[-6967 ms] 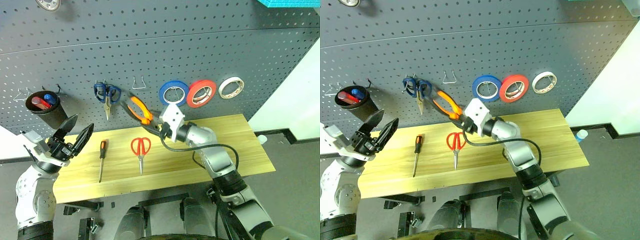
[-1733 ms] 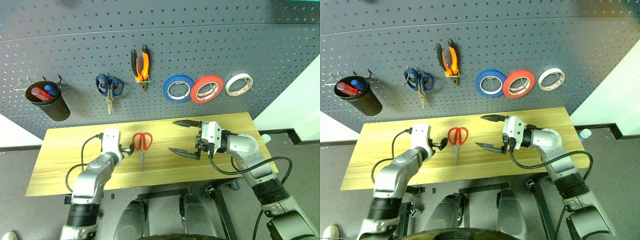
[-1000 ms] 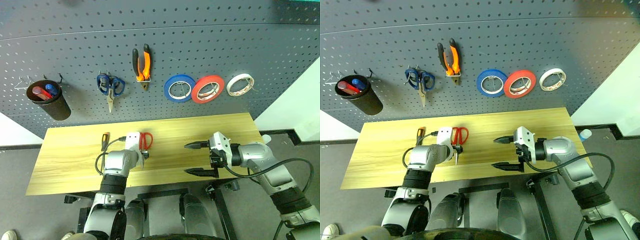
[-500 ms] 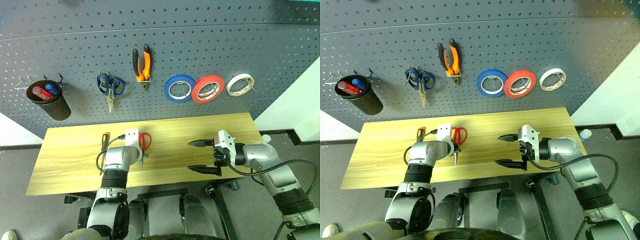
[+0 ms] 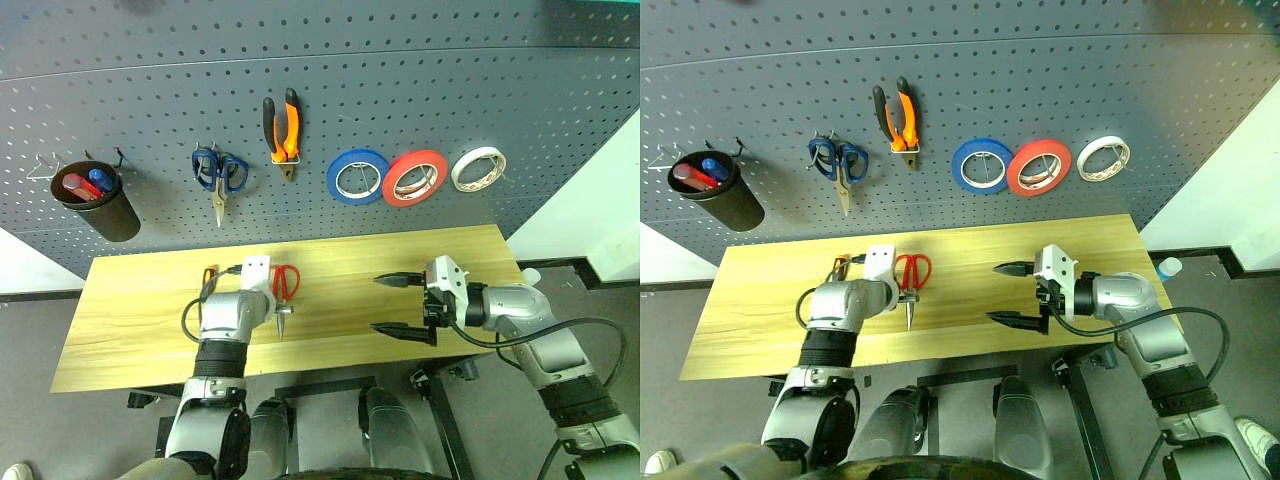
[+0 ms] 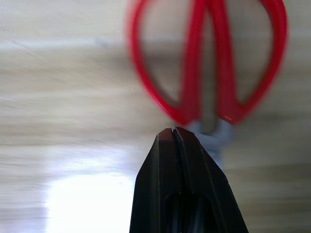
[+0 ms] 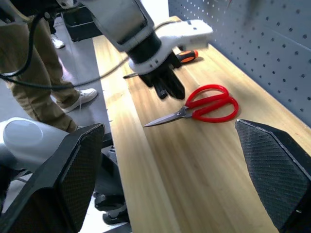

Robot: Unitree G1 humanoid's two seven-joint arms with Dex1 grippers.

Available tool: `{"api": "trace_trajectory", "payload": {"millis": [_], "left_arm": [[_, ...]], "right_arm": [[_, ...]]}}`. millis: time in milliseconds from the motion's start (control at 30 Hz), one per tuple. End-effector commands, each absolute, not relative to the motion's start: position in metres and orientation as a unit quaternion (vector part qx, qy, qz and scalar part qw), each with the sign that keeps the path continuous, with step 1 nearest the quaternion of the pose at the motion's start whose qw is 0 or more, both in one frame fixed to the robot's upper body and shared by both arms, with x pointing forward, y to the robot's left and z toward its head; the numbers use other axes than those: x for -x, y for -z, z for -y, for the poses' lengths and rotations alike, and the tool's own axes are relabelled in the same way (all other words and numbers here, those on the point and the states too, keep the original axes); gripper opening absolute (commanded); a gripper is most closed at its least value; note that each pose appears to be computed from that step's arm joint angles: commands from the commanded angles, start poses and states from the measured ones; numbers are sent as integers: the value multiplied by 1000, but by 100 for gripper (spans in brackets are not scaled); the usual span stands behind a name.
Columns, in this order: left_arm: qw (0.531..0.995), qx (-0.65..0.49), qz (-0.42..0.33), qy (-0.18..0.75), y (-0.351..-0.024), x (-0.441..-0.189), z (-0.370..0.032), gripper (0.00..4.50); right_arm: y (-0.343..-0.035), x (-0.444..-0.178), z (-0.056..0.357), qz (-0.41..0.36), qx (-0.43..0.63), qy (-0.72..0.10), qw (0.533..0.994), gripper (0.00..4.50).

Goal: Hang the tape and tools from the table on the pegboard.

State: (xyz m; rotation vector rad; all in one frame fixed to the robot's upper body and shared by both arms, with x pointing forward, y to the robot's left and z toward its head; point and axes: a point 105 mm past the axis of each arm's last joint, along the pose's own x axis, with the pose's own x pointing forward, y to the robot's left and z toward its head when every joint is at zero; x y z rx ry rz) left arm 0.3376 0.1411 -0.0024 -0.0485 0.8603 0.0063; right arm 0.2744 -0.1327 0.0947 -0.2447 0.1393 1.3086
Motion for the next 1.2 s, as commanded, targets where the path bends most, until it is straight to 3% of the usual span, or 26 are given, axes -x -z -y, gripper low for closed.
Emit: {"api": "trace_trajectory", "payload": {"millis": [33, 200, 300, 433, 533, 633, 833, 1200], "left_arm": [[940, 26, -337, 46, -29, -337, -147, 1], [966, 5, -232, 111, -56, -304, -185, 1], [965, -7, -248, 86, -43, -281, -221, 1], [962, 17, -266, 67, -36, -268, -236, 1], [958, 47, -273, 72, -39, -274, -214, 60], [953, 71, -283, 78, -41, -286, -181, 162], [917, 12, -398, 0, -14, -303, -151, 359], [893, 26, -449, -20, -6, -330, -128, 359]], "right_arm": [[-115, -282, 130, -8, 116, -592, 797, 450], [-137, -277, 120, 54, 82, -605, 790, 450], [-139, -279, 117, 66, 81, -604, 790, 450], [-137, -280, 114, 64, 80, -605, 789, 450], [-133, -279, 111, 60, 83, -610, 786, 450], [-135, -281, 110, 62, 84, -610, 785, 450], [-137, -281, 113, 61, 89, -608, 786, 450], [-140, -282, 118, 59, 98, -597, 794, 450]]}}
